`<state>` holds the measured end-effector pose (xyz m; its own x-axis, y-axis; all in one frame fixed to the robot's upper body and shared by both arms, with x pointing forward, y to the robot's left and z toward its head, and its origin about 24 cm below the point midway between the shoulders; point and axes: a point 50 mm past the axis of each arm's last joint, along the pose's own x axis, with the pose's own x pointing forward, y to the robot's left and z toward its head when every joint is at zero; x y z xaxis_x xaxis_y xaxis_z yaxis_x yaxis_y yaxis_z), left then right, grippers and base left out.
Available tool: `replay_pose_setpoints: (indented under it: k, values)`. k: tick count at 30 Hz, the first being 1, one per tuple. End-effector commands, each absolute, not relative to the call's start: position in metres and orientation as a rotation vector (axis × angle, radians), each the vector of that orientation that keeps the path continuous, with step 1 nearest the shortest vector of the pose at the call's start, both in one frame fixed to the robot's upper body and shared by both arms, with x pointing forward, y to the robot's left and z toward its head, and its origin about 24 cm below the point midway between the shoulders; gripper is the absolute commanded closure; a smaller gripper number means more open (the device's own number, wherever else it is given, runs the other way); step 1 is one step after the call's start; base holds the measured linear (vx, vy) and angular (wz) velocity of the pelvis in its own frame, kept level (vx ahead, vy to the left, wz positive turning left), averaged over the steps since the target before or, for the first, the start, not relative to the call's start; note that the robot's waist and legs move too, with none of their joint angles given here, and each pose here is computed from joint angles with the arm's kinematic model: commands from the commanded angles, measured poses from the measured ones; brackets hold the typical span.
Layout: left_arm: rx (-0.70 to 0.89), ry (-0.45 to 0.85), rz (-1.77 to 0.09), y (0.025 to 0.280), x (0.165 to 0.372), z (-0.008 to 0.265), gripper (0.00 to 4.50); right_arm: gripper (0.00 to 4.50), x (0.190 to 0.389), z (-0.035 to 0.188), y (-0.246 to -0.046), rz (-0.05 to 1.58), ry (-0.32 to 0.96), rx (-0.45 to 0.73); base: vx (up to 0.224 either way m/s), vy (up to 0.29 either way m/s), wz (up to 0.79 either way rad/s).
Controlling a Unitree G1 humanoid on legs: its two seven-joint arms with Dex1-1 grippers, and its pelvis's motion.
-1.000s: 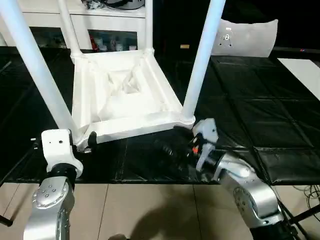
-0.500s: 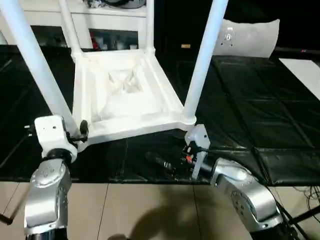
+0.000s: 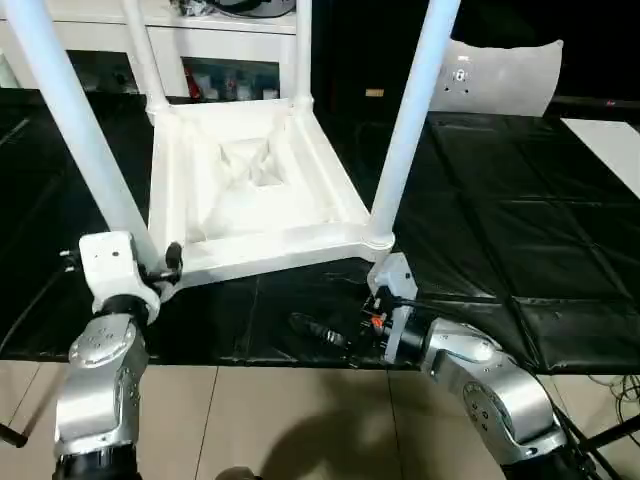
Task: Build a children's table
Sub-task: Flip table
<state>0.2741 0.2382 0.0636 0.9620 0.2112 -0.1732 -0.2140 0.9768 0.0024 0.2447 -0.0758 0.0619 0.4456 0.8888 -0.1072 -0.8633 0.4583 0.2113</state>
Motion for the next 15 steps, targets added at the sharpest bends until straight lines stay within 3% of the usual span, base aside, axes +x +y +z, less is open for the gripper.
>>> replay_pose_setpoints:
  k: [1, 15]
  values:
    - [-0.02, 0.168, 0.207, 0.239, 0.2763, 0.0647, 0.2, 0.0, 0.2475, 0.0631, -0.077, 1.088, 0.214, 0.116, 0.0, 0.0, 0.0]
    - [-0.011, 0.166, 0.202, 0.2469, 0.2763, 0.0644, 0.2, 0.0, 0.2465, 0.0628, -0.0757, 1.098, 0.203, 0.111, 0.0, 0.0, 0.0]
